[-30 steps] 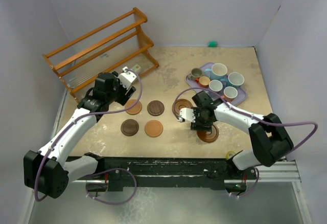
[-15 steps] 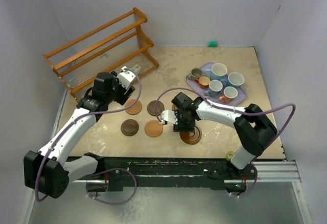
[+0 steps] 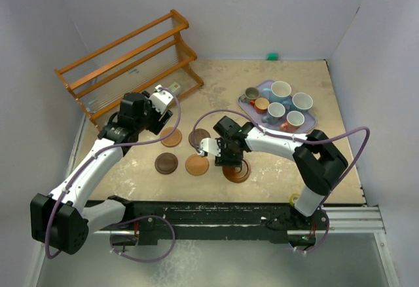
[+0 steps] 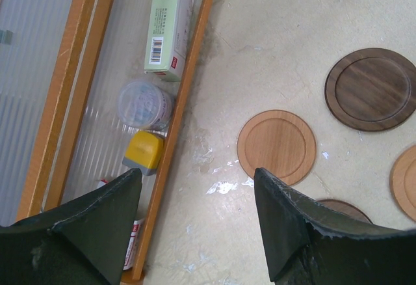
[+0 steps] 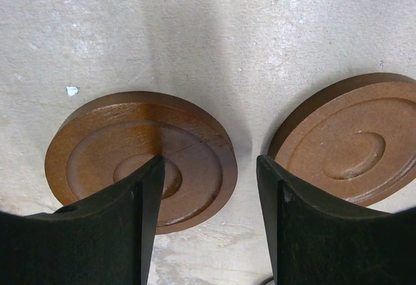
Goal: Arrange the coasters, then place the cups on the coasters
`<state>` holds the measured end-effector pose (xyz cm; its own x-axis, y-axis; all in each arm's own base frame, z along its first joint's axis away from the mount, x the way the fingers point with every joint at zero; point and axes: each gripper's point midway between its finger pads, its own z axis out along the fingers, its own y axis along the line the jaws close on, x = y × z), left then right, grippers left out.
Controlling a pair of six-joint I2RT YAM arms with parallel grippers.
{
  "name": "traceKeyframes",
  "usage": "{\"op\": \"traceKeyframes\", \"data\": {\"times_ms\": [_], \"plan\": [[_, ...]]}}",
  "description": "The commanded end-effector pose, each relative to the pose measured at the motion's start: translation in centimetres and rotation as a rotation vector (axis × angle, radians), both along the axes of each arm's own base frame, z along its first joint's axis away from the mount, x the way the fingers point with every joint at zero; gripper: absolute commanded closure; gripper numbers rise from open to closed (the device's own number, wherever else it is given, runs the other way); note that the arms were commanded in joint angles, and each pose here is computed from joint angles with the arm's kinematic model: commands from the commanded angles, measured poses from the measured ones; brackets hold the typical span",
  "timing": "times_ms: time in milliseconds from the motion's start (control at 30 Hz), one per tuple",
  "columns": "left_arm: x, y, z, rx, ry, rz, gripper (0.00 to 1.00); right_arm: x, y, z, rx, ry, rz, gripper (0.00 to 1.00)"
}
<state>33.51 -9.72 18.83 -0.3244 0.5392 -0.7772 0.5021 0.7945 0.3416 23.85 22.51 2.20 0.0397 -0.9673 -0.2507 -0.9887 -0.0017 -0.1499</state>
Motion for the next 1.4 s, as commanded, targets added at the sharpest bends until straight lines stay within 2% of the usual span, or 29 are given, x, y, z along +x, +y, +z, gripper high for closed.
{"op": "traceKeyframes", "data": {"times_ms": [0,400,733,900,1067,1267,1367], "plan": [[0.1,-0.2,1.2,-0.044,-0.039,0.002,0.33,0.6,1.6,0.1,0.043,-0.008,0.008,0.39],[0.0,-0.2,1.5,-0.052,-0.049,0.002,0.33,0.1,1.2,1.8,0.05,-0.002,0.01,0.38],[0.1,0.0,1.8,-0.062,-0.058,0.014,0.32,0.7,1.1,7.1,0.2,-0.078,-0.057,0.34],[0.2,-0.3,2.4,-0.073,-0.066,-0.002,0.32,2.5,-1.3,10.5,0.351,-0.08,-0.217,0.34],[-0.1,-0.2,3.8,-0.097,-0.101,0.003,0.3,5.3,-5.4,14.4,0.498,-0.148,-0.421,0.34],[0.4,0.7,3.9,-0.077,-0.137,0.05,0.23,9.6,-10.1,17.8,0.552,-0.232,-0.623,0.34],[0.3,0.2,3.9,-0.085,-0.138,0.014,0.2,12.1,-12.3,19.0,0.554,-0.274,-0.741,0.34]]}}
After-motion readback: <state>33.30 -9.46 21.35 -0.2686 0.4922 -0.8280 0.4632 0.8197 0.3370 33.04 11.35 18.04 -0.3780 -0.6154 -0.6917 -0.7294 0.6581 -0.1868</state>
